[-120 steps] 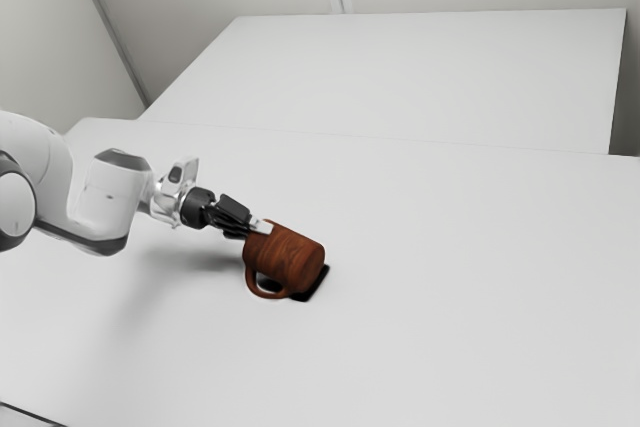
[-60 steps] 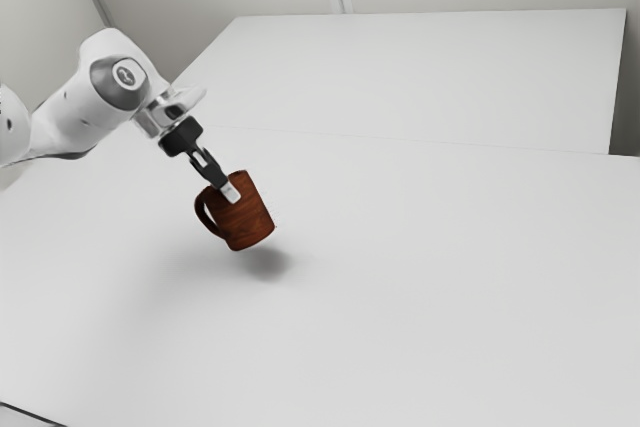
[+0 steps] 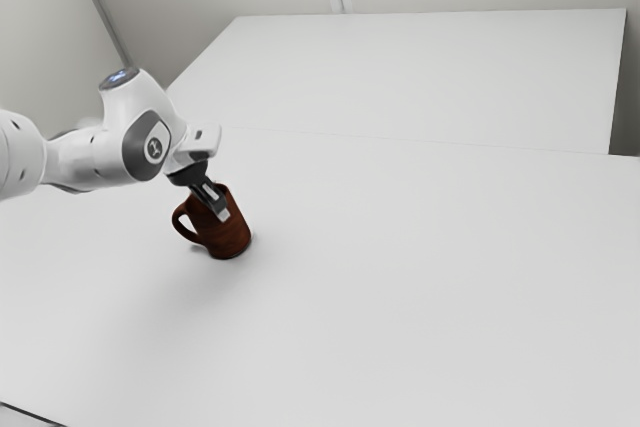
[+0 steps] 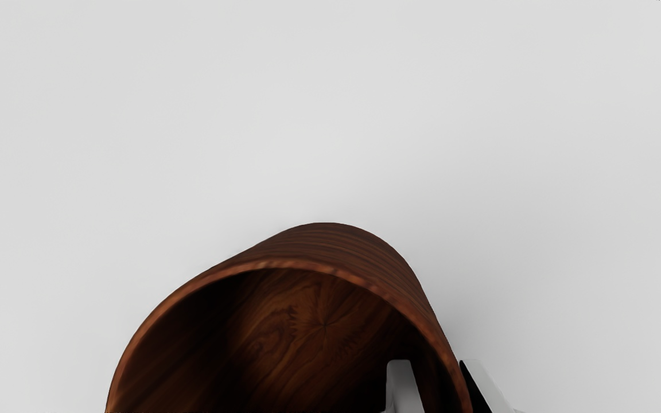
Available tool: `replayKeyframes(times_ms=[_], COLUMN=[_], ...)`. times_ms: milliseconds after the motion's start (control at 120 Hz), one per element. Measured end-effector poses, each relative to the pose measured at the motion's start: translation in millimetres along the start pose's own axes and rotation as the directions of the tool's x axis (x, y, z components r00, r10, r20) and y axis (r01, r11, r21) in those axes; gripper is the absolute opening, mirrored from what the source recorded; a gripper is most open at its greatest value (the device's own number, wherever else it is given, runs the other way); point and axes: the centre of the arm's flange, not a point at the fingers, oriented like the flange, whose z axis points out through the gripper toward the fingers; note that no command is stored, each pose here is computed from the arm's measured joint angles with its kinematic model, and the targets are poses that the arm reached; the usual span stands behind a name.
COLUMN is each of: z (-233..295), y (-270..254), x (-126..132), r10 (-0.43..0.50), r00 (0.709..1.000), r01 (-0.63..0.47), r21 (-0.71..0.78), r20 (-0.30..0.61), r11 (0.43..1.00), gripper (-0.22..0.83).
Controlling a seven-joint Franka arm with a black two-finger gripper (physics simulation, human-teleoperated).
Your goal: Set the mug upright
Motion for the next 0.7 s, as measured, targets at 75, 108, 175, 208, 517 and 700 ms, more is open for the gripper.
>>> replayKeyframes(times_ms=[75,108,175,208,517,700], z=[3,4,2,1,-88,-172], y=[0,1,3,4,8,3], x=[-2,-2,1,2,62,102], r10=[-0.034,-0.046,-0.065,-0.073,-0.102,-0.116], r00=[0.999,0.999,0.997,0.997,0.989,0.989], r01=[0.034,0.047,0.066,0.073,0.103,0.113], r21=[0.009,0.012,0.018,0.02,0.007,-0.031], r20=[-0.01,-0.015,-0.027,-0.033,-0.111,-0.094], r11=[0.999,0.999,0.998,0.997,0.995,0.993], gripper=[0.12,0.19,0.31,0.35,0.55,0.59])
